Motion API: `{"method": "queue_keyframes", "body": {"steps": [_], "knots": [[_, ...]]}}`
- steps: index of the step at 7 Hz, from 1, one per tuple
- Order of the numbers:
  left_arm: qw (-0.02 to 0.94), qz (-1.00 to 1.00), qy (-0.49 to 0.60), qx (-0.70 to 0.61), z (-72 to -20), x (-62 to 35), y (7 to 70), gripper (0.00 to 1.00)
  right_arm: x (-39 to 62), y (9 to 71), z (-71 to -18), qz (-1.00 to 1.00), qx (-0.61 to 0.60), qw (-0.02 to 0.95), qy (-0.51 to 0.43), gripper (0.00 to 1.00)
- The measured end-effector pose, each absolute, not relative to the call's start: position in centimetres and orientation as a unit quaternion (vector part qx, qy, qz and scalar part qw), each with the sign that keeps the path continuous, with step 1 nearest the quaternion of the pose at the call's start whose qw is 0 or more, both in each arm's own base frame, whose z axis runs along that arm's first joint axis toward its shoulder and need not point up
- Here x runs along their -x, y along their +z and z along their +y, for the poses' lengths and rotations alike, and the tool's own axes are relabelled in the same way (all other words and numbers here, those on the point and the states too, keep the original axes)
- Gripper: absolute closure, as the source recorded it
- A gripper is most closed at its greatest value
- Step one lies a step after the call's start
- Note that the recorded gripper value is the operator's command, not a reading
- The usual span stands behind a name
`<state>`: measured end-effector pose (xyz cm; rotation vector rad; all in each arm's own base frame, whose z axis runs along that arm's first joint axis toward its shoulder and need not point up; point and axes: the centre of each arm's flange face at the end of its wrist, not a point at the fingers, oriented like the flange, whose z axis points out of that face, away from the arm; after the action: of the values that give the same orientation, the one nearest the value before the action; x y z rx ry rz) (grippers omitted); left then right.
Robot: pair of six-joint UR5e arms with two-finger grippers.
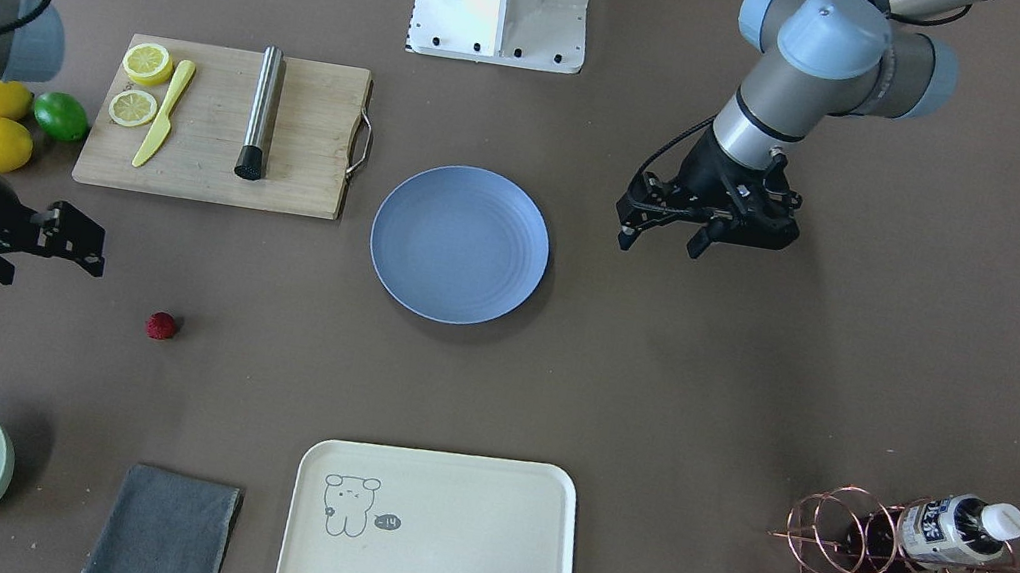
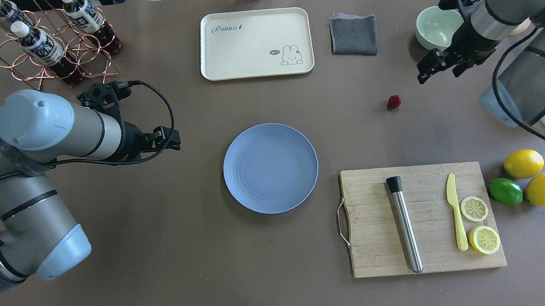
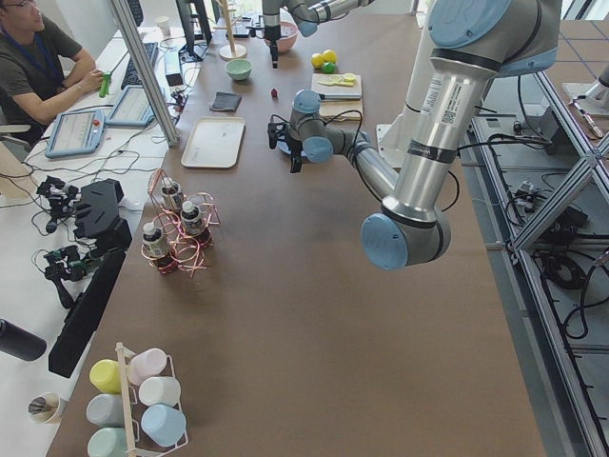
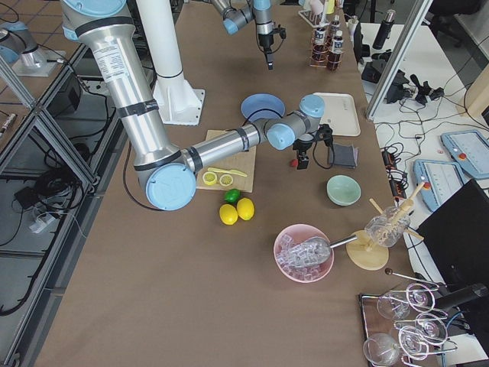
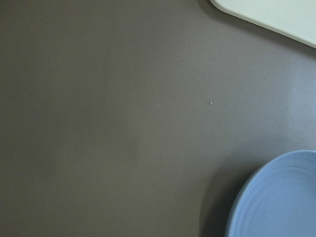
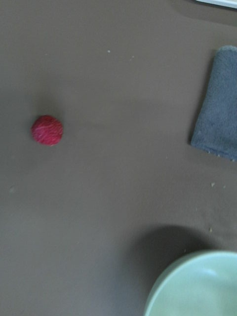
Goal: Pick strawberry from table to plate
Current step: 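Lower the right gripper and grasp the red strawberry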
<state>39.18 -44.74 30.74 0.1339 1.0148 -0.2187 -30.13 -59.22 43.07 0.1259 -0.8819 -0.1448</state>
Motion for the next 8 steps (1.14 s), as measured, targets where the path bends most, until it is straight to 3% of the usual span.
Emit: {"method": "queue_keyframes", "body": {"steps": [2, 3, 5, 7, 8], "knots": [[0.871, 0.477, -0.101, -0.066, -45.5, -32.9, 33.0, 0.02, 37.4, 43.5, -59.5, -0.412, -0.083, 0.904, -0.074, 0.07], [0.871, 0.476, -0.102, -0.067, -45.7, -31.5, 33.5, 0.02, 38.7, 43.7, -59.3, -0.407, -0.086, 0.906, -0.077, 0.15], [0.871, 0.476, -0.102, -0.069, -45.8, -30.8, 33.5, 0.02, 39.5, 44.3, -59.0, -0.402, -0.084, 0.908, -0.079, 0.49], [0.869, 0.479, -0.100, -0.071, -45.6, -30.7, 33.2, 0.02, 39.4, 44.8, -58.8, -0.400, -0.082, 0.910, -0.078, 1.00], [0.868, 0.480, -0.099, -0.072, -45.6, -30.6, 33.0, 0.02, 39.4, 44.8, -58.7, -0.400, -0.082, 0.910, -0.079, 1.00]]}}
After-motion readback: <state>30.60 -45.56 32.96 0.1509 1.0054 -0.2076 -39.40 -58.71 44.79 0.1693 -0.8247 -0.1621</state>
